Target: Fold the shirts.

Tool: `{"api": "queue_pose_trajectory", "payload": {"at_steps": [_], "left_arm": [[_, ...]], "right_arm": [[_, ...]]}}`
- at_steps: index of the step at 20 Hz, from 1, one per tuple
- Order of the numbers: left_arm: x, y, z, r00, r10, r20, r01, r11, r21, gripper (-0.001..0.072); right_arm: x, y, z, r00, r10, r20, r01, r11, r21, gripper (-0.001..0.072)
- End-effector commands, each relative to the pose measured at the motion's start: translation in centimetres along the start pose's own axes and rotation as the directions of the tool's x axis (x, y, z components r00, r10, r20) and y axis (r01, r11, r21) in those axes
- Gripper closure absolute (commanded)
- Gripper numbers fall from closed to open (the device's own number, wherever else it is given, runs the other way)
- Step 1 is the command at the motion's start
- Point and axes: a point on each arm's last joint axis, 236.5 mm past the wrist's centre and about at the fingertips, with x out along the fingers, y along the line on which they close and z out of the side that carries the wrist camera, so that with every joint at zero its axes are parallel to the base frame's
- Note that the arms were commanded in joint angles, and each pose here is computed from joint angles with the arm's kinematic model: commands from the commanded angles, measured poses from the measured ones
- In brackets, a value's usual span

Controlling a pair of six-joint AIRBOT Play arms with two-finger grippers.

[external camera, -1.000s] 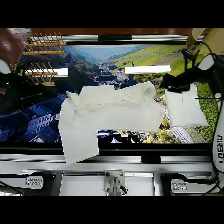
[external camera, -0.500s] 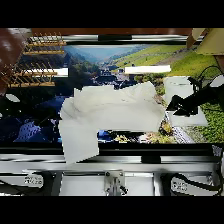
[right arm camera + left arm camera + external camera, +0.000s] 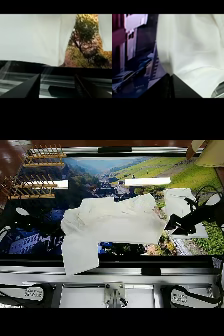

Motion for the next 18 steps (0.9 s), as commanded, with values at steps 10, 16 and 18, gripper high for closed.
{"api": "queue_pose_trajectory", "payload": {"at_steps": [10,16,18], "left_arm": [[-1.9,-1.9,-0.2,0.999,-0.018,0.032,0.016,0.998,0.064,0.0680],[-2.0,-2.1,-0.3,0.999,-0.021,0.027,0.019,0.998,0.068,0.0680],[-2.1,-2.1,-0.3,0.999,-0.021,0.029,0.019,0.997,0.069,0.0680]], "right_arm": [[8.3,1.1,-3.2,0.995,0.024,-0.096,-0.015,0.996,0.090,0.0167],[9.8,1.0,-2.0,0.997,0.028,-0.072,-0.017,0.988,0.156,0.0447],[9.7,1.9,-2.0,0.995,0.064,-0.073,-0.055,0.990,0.127,0.0648]]}}
